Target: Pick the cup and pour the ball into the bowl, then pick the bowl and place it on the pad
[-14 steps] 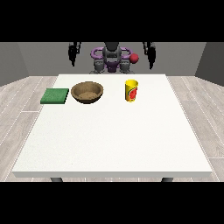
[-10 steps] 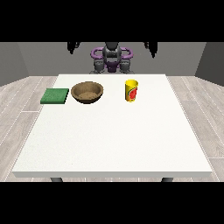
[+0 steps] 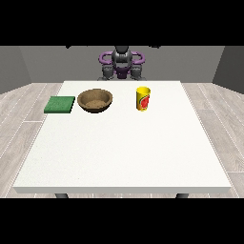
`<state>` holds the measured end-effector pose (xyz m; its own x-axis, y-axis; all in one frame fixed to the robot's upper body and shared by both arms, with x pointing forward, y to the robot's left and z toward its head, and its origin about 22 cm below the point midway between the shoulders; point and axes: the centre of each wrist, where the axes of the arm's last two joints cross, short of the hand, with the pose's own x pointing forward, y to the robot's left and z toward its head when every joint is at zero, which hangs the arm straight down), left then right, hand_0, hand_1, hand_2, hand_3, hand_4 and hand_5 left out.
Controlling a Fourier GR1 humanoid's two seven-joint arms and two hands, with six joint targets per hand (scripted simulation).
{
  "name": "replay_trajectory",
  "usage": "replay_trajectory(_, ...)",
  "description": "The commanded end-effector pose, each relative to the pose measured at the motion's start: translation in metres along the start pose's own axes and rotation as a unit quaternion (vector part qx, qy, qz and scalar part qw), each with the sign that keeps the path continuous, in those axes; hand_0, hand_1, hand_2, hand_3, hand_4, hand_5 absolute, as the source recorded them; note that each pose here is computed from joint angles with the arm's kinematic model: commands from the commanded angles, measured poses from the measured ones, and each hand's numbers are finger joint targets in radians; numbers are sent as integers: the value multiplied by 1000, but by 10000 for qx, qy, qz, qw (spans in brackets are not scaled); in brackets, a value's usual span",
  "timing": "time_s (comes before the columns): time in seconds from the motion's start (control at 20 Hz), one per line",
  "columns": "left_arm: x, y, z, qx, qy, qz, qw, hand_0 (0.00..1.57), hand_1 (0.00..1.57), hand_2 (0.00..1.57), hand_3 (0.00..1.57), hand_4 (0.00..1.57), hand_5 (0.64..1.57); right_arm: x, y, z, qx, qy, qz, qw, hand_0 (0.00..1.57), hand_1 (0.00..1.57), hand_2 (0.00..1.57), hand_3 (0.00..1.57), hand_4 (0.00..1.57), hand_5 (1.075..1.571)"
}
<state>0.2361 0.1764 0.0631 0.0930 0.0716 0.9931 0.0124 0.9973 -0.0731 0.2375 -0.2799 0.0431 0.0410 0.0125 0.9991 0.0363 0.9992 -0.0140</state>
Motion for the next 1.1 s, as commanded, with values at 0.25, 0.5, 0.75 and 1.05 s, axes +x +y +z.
replay_trajectory(0.25,22,-17,-1,-63,-887,74,9960,0,0,0,0,0,1521,11,-3,-7,-171,-745,-266,9967,0,0,0,0,446,1559)
replay_trajectory(0.5,21,10,-33,214,-1711,-299,9846,0,0,0,0,0,1510,33,-25,-20,129,-1325,-142,9910,0,0,0,0,309,1566)
replay_trajectory(0.75,21,31,-61,106,-2148,-546,9751,0,0,0,0,0,1478,48,-2,-36,85,-1793,-97,9837,0,0,0,0,219,1570)
replay_trajectory(1.05,-16,42,-75,287,-2069,-541,9764,0,0,0,0,0,1473,23,-22,-41,64,-1614,18,9869,0,0,0,0,174,1571)
